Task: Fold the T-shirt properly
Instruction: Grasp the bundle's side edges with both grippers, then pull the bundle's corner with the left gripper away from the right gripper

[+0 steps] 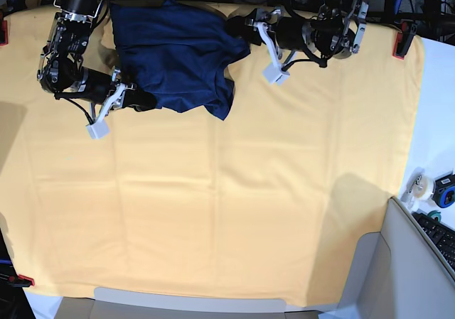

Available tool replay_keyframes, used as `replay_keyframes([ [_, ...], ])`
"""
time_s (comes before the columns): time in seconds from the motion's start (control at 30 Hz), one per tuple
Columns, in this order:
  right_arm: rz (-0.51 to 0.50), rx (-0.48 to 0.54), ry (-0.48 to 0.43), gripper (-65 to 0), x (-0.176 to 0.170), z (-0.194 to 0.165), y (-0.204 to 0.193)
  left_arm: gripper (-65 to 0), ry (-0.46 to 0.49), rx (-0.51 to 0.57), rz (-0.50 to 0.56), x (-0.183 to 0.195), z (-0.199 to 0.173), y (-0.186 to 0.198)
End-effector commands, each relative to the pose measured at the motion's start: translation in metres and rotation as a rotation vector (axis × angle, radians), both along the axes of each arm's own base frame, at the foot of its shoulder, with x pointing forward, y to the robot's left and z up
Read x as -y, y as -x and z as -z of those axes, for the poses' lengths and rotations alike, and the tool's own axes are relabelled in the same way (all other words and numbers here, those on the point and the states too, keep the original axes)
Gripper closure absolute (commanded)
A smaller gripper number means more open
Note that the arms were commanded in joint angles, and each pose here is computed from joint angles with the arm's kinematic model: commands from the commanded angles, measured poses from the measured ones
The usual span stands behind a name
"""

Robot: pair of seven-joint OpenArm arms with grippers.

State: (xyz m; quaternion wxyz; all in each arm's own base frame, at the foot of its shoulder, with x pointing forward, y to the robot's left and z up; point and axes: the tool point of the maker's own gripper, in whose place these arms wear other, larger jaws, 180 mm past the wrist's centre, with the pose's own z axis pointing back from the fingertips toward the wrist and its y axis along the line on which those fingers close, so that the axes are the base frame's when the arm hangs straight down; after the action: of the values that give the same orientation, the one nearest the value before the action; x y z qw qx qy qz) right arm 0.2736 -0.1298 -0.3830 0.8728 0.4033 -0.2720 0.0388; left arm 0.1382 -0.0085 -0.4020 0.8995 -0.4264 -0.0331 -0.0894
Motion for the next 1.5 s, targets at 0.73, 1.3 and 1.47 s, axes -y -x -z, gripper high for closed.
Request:
replay_keyframes([
  [0.73,-0.002,0.042,-0.005,-2.1,0.001,-0.011,-0.009,-26.5,-0.01,-0.032,0.165,0.026,0.009,0.006],
  [1.3,0.002,0.126,0.028,0.0,0.004,-0.033,-0.017,0.0,-0.074,-0.028,0.206,0.017,0.023,-0.002],
  [1.47,0.007,0.215,0.075,0.0,0.009,-0.055,-0.019,0.0,-0.161,0.045,0.204,-0.01,0.022,-0.034],
])
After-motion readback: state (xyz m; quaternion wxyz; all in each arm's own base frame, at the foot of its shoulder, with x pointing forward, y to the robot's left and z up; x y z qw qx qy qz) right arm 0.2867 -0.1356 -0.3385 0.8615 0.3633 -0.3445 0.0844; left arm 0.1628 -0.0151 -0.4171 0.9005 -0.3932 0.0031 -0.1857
